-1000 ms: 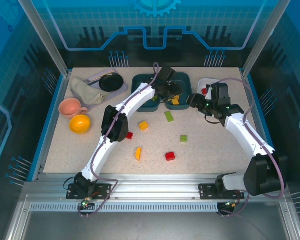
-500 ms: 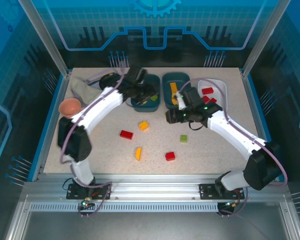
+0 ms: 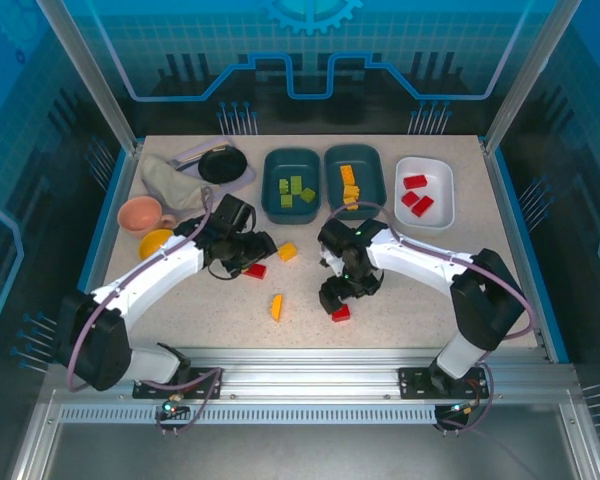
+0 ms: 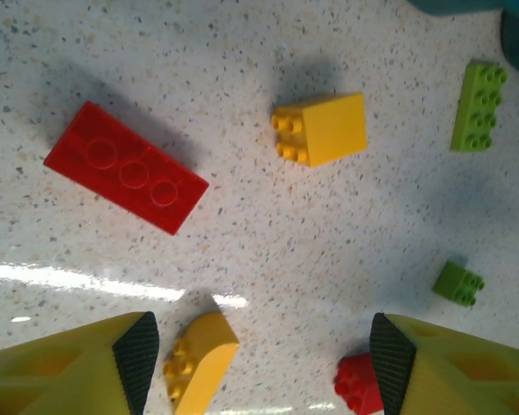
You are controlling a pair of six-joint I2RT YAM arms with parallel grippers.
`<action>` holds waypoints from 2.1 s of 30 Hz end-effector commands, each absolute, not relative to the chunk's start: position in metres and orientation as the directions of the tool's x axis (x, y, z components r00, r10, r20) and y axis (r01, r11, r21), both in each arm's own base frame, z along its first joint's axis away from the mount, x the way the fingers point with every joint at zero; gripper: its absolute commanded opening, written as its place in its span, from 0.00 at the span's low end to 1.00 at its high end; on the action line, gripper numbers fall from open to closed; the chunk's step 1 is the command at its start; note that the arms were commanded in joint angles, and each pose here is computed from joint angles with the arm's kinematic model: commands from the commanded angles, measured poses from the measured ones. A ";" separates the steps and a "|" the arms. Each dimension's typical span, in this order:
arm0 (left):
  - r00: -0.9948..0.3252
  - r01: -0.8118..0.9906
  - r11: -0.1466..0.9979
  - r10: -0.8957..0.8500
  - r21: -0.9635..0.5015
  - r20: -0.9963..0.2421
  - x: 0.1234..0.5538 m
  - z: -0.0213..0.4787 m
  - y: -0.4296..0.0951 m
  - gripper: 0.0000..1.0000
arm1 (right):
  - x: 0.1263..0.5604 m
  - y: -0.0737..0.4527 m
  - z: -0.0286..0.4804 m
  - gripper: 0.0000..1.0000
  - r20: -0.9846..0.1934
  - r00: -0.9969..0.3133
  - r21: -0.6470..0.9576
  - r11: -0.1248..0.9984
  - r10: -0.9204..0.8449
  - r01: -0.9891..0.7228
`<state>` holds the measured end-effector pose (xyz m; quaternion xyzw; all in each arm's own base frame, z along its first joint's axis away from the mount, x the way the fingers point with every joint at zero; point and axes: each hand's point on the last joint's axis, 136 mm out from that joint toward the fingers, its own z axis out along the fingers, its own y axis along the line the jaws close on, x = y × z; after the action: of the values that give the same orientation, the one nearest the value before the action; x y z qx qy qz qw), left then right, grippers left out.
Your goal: Sort the legos into containers by color
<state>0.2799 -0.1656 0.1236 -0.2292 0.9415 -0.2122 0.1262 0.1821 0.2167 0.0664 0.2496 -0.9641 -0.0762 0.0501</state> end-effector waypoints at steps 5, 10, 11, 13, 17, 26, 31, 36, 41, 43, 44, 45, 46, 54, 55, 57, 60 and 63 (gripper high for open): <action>-0.902 -0.295 0.823 -0.408 -0.485 -0.144 0.260 0.124 -0.169 0.69 | 0.156 0.229 0.043 0.84 0.188 -0.883 0.206 0.896 -0.430 -0.392; -0.911 -0.272 0.822 -0.388 -0.500 -0.142 0.258 0.123 -0.178 0.69 | 0.159 0.224 0.027 0.81 0.200 -0.905 0.160 0.923 -0.377 -0.349; -0.913 -0.265 0.824 -0.381 -0.501 -0.144 0.258 0.124 -0.181 0.69 | 0.161 0.225 0.025 0.80 0.197 -0.908 0.157 0.926 -0.369 -0.342; -0.919 -0.251 0.828 -0.367 -0.502 -0.146 0.258 0.123 -0.185 0.69 | 0.164 0.227 0.021 0.77 0.188 -0.914 0.148 0.930 -0.361 -0.337; -0.924 -0.238 0.830 -0.354 -0.505 -0.146 0.258 0.122 -0.191 0.69 | 0.170 0.226 0.014 0.67 0.188 -0.921 0.118 0.939 -0.342 -0.324; -0.926 -0.193 0.812 -0.336 -0.550 -0.171 0.265 0.132 -0.206 0.68 | 0.184 0.215 0.028 0.35 0.104 -0.938 0.047 0.944 -0.330 -0.327; -0.925 -0.152 0.797 -0.324 -0.585 -0.201 0.276 0.149 -0.224 0.68 | 0.214 0.205 0.068 0.31 -0.028 -0.956 0.044 0.955 -0.292 -0.293; -0.918 -0.109 0.780 -0.317 -0.617 -0.239 0.298 0.171 -0.247 0.68 | 0.264 0.170 0.116 0.30 -0.182 -0.971 0.070 0.983 -0.155 -0.170; -0.913 -0.066 0.762 -0.307 -0.644 -0.269 0.324 0.190 -0.275 0.68 | 0.317 0.103 0.144 0.29 -0.286 -0.958 0.054 0.998 0.036 0.021; -0.913 -0.048 0.758 -0.298 -0.650 -0.280 0.333 0.196 -0.286 0.68 | 0.335 0.073 0.146 0.29 -0.297 -0.948 0.051 0.993 0.117 0.107; -0.913 -0.042 0.755 -0.295 -0.654 -0.283 0.336 0.198 -0.291 0.68 | 0.342 0.060 0.146 0.29 -0.298 -0.943 0.050 0.989 0.151 0.143; -0.913 -0.033 0.752 -0.291 -0.659 -0.286 0.339 0.201 -0.296 0.68 | 0.350 0.047 0.145 0.29 -0.297 -0.937 0.045 0.983 0.184 0.179; -0.915 -0.024 0.751 -0.283 -0.660 -0.289 0.342 0.202 -0.301 0.68 | 0.358 0.035 0.144 0.29 -0.298 -0.931 0.041 0.977 0.213 0.210; -0.922 -0.002 0.751 -0.257 -0.660 -0.290 0.352 0.201 -0.324 0.68 | 0.402 -0.023 0.108 0.30 -0.216 -0.917 -0.011 0.938 0.336 0.346; -0.922 -0.002 0.752 -0.256 -0.659 -0.289 0.353 0.201 -0.325 0.68 | 0.406 -0.026 0.103 0.30 -0.207 -0.917 -0.023 0.936 0.340 0.352; -0.924 -0.003 0.755 -0.252 -0.656 -0.286 0.352 0.199 -0.326 0.68 | 0.414 -0.032 0.092 0.31 -0.190 -0.919 -0.051 0.932 0.345 0.360; -0.929 -0.011 0.764 -0.247 -0.645 -0.277 0.350 0.194 -0.326 0.68 | 0.423 -0.037 0.079 0.33 -0.161 -0.922 -0.075 0.927 0.353 0.368; -0.931 -0.025 0.776 -0.248 -0.630 -0.268 0.348 0.190 -0.322 0.68 | 0.425 -0.040 0.067 0.36 -0.122 -0.923 -0.095 0.921 0.365 0.377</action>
<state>0.3512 -0.3188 0.1894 -0.0818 0.9225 -0.3327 0.1781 0.4280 -0.0298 0.0670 -0.1822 -0.9797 0.0431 -0.0715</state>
